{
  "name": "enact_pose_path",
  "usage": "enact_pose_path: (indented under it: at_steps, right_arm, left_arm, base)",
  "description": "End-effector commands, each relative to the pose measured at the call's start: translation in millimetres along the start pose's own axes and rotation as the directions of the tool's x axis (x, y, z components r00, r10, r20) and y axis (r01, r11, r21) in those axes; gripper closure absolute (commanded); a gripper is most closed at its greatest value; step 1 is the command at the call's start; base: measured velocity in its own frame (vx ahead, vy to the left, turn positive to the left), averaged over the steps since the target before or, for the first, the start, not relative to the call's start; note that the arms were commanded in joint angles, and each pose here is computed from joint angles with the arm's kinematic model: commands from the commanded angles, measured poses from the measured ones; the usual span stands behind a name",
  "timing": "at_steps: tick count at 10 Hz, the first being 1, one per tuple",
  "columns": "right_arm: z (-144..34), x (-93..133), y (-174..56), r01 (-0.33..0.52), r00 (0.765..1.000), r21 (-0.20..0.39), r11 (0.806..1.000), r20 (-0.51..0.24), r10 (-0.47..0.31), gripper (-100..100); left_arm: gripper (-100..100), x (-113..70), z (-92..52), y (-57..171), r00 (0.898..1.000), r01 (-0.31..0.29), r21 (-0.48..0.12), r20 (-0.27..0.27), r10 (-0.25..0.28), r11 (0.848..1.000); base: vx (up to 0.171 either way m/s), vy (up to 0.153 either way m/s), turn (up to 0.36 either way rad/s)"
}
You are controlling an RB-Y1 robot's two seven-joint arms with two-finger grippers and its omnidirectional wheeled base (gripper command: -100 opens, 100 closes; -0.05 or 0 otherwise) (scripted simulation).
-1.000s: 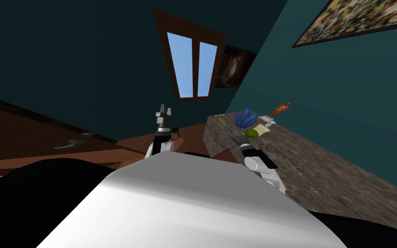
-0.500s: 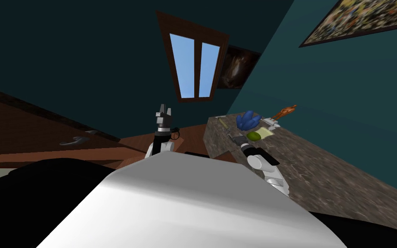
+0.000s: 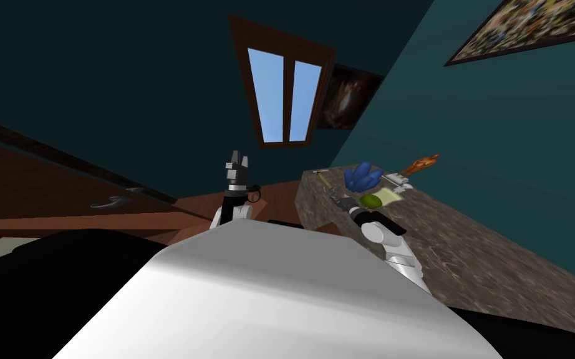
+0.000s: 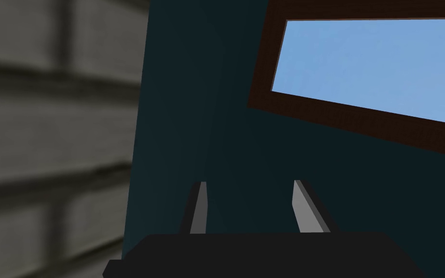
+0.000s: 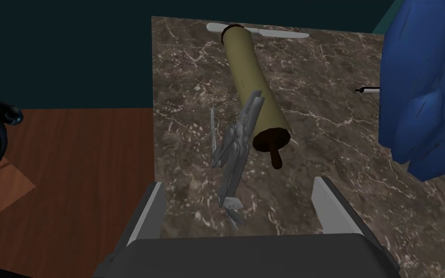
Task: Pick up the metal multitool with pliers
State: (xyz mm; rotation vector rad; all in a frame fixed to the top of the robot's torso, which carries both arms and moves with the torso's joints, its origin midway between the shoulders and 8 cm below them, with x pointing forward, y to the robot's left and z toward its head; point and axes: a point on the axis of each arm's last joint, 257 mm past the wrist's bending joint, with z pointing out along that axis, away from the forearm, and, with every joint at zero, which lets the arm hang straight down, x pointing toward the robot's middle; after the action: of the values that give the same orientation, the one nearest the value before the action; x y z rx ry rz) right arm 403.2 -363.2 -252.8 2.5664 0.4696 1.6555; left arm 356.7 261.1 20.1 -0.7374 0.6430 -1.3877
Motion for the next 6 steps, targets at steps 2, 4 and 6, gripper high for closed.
enact_pose_path:
  at_steps: [2,4,6]
  right_arm:
    - [1.9,-4.9,-4.4,-0.05,0.998,0.041,0.998,0.042,0.048,-100]
    - [2.2,-8.7,-7.8,-0.105,0.991,0.083,0.991,0.091,0.097,-100]
    - [1.0,-12.2,-10.7,-0.149,0.981,0.116,0.982,0.14,0.132,-100]
  left_arm:
    - [0,0.0,0.0,0.0,1.0,0.0,0.0,0.0,0.0,1.0]
    - [0,0.0,0.0,0.0,1.0,0.0,0.0,0.0,0.0,1.0]
    - [0,0.0,0.0,0.0,1.0,0.0,0.0,0.0,0.0,1.0]
  base:
    - [0.063,-0.034,0.062]
    - [0.05,-0.019,0.075]
    - [0.072,-0.029,0.071]
